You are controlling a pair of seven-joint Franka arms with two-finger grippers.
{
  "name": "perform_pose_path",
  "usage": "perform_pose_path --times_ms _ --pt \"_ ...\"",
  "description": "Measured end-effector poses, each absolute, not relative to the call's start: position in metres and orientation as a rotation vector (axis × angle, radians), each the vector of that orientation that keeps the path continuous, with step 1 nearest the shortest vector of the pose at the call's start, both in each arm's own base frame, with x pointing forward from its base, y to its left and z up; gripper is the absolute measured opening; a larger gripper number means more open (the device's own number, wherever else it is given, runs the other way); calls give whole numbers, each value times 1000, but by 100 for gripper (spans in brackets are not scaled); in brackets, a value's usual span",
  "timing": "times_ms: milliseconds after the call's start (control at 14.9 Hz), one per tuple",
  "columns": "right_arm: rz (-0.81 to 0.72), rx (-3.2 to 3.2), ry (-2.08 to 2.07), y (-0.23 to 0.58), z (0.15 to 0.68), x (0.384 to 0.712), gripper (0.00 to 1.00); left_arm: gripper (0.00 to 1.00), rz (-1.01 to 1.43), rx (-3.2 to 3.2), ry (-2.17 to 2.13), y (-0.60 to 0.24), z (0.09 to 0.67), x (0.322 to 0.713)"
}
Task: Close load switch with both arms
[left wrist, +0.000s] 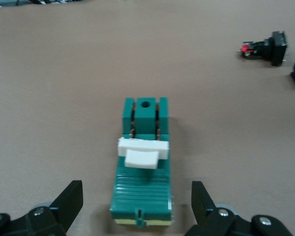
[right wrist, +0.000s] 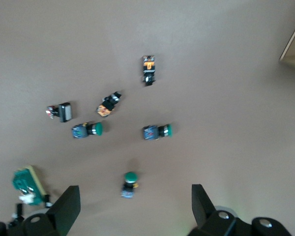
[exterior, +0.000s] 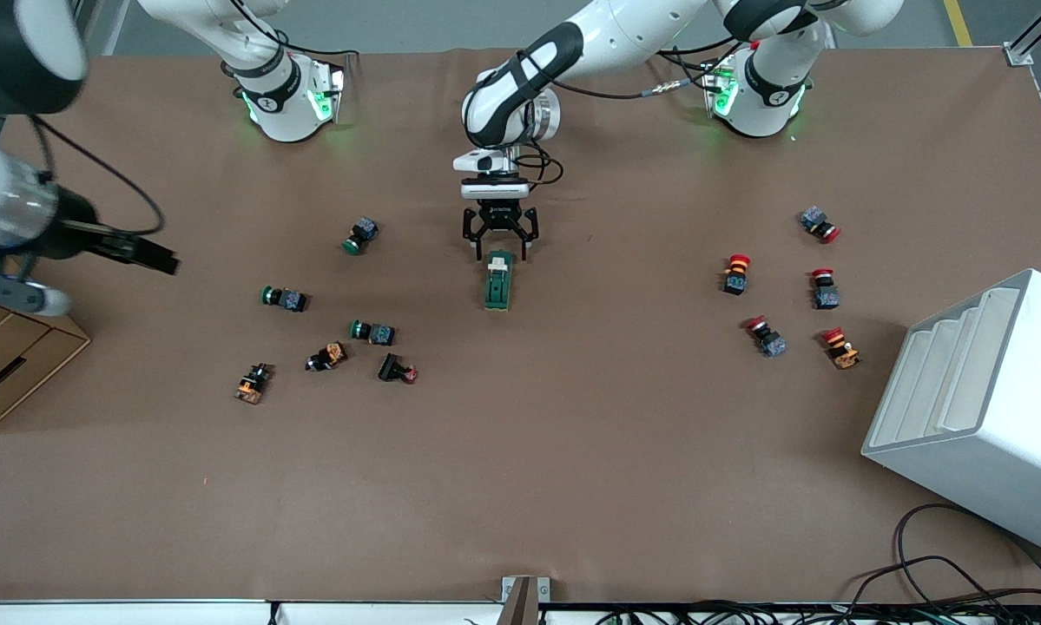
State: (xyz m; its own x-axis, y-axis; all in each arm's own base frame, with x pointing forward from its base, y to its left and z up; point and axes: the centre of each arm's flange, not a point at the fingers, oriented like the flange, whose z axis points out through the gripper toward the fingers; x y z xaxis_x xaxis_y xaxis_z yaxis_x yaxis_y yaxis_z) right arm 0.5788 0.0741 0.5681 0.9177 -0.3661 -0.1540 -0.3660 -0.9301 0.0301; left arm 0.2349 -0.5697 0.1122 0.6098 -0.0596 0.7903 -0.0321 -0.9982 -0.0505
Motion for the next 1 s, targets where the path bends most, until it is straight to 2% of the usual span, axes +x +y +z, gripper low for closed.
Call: perform_pose_path --times_ms 335,603,1004 --pt "-228 2951 -967 196 526 569 100 98 -1422 -2757 106 -569 107 233" --pt "-183 2864 -1184 292 478 535 100 98 -1574 -2732 49 -565 95 235" --pt "-144 2758 -1371 403 373 495 100 99 -1670 -2680 22 -561 71 226"
